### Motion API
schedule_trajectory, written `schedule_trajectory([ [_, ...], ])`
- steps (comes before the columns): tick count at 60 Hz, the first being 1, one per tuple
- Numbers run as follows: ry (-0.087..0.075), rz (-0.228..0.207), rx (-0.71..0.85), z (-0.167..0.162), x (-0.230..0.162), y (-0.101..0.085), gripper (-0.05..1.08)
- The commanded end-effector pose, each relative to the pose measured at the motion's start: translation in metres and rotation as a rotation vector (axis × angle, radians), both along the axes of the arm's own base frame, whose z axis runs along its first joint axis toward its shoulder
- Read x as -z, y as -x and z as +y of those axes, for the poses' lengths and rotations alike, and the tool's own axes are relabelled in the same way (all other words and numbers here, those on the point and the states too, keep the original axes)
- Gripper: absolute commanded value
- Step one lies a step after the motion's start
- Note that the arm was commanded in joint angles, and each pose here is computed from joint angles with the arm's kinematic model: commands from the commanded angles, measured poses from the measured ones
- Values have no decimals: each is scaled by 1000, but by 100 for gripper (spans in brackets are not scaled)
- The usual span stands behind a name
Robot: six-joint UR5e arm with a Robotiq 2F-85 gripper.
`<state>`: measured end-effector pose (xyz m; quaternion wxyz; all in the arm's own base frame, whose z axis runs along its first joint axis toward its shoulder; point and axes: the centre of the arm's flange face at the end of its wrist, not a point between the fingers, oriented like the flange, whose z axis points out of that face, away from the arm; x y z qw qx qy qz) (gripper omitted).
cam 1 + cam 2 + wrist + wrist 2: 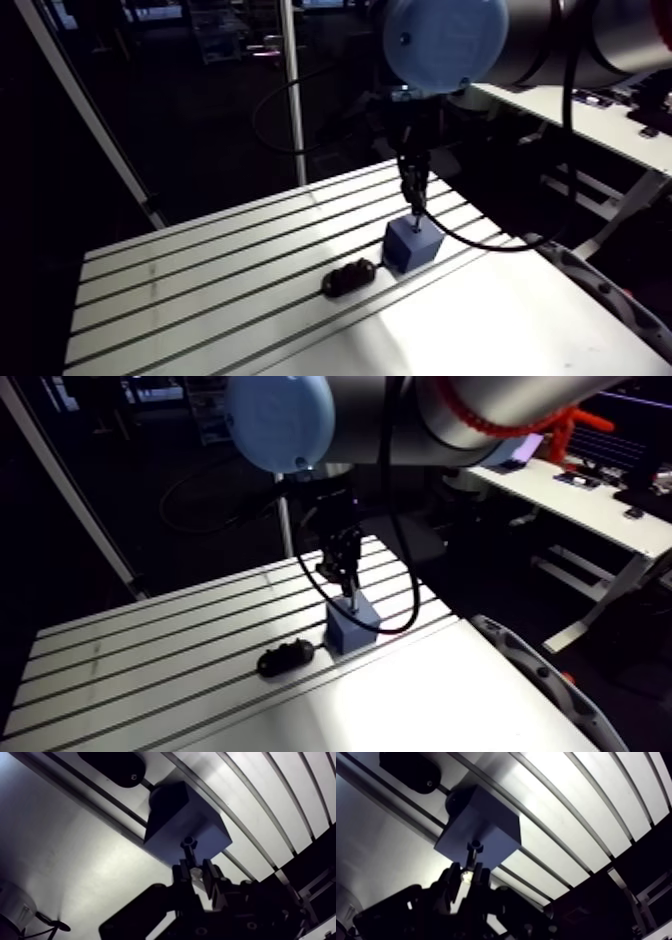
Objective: Pick up the M10 bolt and insert it into the hex recess until seated.
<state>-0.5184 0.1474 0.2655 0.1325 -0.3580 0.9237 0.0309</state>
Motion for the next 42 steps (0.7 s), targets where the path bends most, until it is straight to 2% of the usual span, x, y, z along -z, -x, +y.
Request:
schedule_trajectory([
  [1, 4, -4, 1, -1, 3, -1, 101],
  [25, 5, -7, -4, 0, 5, 0, 101],
  [42, -8, 17, -9, 1, 6, 2, 101],
])
